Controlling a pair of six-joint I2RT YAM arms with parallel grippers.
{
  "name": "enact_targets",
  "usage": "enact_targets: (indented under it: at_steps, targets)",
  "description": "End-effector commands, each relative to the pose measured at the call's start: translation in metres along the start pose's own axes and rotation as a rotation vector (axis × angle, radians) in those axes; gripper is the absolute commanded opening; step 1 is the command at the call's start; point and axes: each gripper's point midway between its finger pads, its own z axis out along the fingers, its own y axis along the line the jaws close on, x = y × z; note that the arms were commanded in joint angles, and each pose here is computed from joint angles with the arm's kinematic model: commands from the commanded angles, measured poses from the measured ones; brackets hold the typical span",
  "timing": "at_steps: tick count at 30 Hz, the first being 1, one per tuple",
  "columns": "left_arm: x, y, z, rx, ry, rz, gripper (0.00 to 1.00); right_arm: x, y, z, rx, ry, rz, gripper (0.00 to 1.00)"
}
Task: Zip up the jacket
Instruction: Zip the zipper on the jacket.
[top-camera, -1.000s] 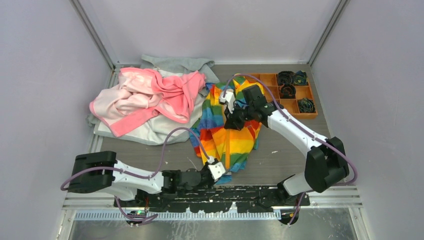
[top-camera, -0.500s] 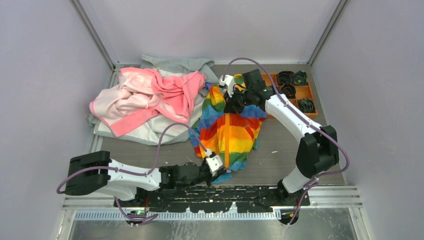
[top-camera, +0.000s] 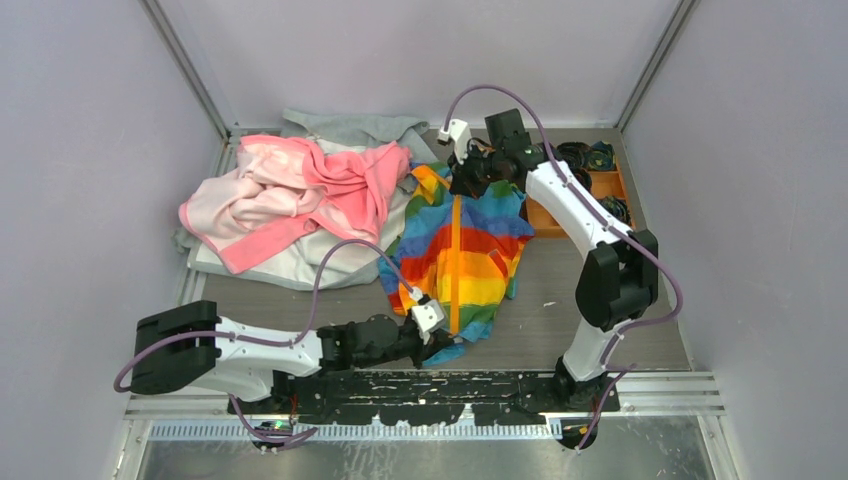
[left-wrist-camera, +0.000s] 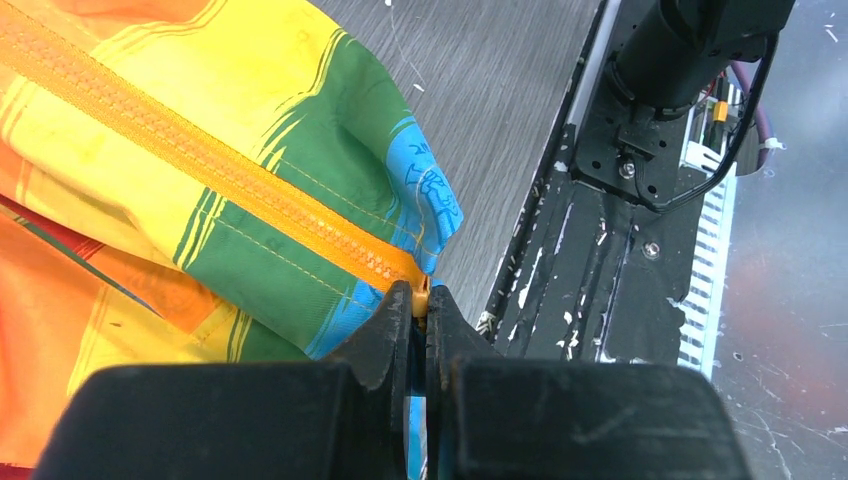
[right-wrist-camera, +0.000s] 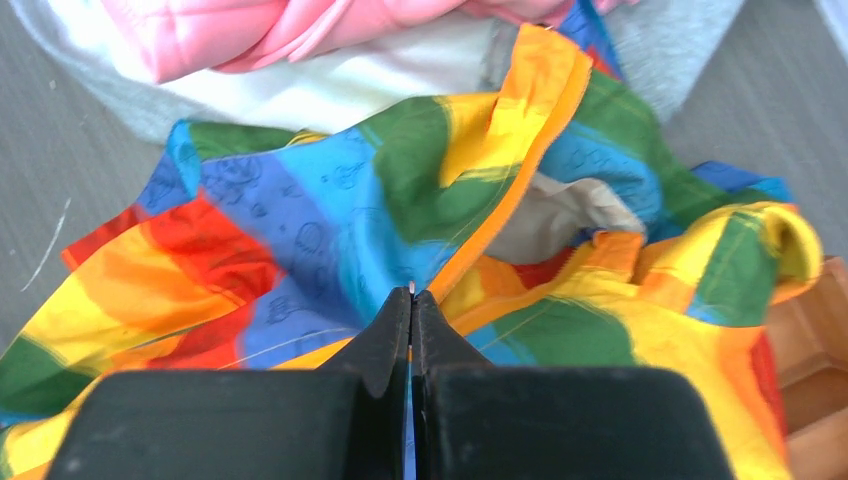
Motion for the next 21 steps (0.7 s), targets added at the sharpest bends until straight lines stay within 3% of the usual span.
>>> enact_targets:
  at_steps: [1, 21]
  targets:
    - [-0.007, -0.022, -0.001, 0.109, 0.012, -0.043, 0.0, -0.056, -0.05, -0.02, 0.161, -0.126, -0.127, 0.01]
    - [-0.005, -0.012, -0.007, 0.111, 0.039, -0.103, 0.0, -0.107, -0.107, -0.029, 0.299, -0.197, -0.193, 0.01]
